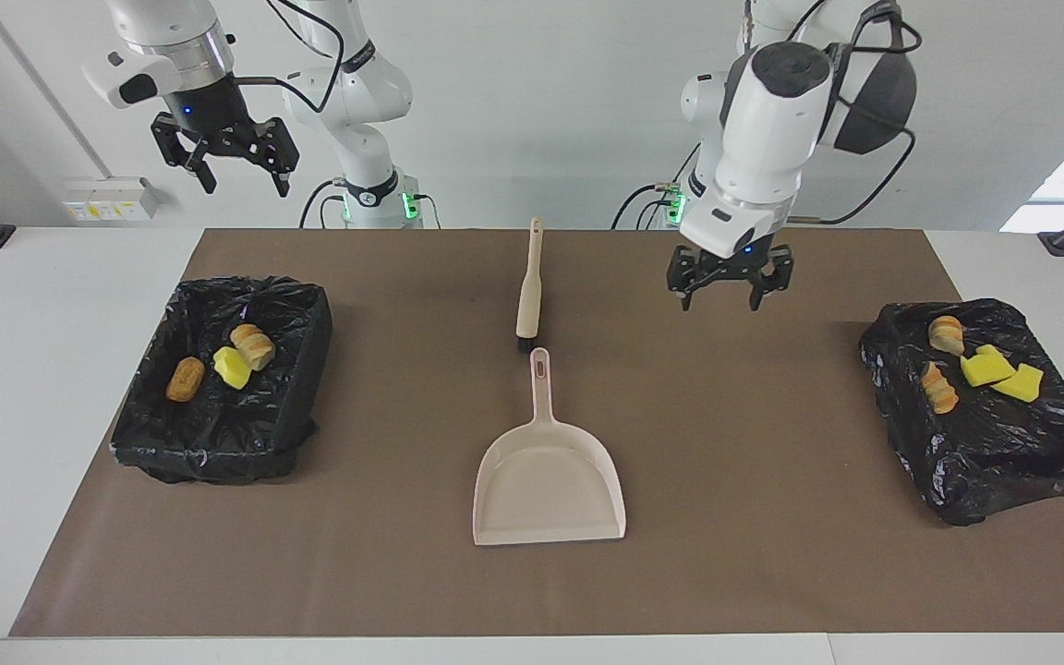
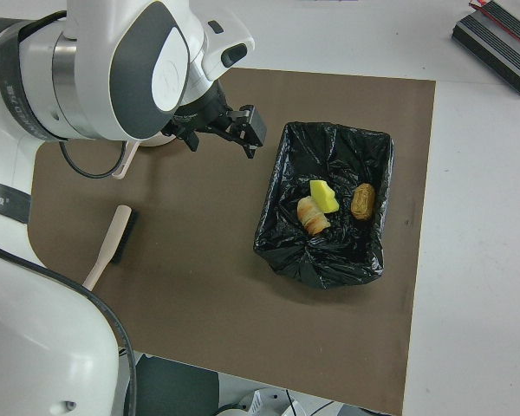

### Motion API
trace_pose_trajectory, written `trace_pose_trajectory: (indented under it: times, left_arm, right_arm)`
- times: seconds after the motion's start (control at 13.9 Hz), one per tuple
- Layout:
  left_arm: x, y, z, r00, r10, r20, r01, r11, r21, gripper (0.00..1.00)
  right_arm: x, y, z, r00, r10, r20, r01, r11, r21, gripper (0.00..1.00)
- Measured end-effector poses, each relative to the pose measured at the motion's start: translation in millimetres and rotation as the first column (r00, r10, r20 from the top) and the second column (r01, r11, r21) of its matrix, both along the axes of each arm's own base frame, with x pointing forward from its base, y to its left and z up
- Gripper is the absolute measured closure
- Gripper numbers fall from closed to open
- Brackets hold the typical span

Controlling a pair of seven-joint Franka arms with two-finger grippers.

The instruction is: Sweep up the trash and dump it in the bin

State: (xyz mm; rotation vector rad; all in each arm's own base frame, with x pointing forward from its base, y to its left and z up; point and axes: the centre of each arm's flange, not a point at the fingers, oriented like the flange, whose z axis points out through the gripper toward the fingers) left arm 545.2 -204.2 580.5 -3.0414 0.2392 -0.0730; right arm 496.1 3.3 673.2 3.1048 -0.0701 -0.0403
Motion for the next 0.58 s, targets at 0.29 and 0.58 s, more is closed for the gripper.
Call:
trace_pose_trajectory:
  times: [0.29,0.58]
  left_arm:
    - [-24,81,54,0.998,-0.024,-0.066,0.02,0.998,-0.057,0.0]
    - [-46,154,97,0.996,-0.061,-0.07,0.053,0.993,-0.107,0.0]
  right_arm:
    - [0.0,0,0,1.0,0.0,0.0,0.0,1.0,0.0,0.0]
    - [0.0,0,0,1.0,0.0,0.0,0.0,1.0,0.0,0.0]
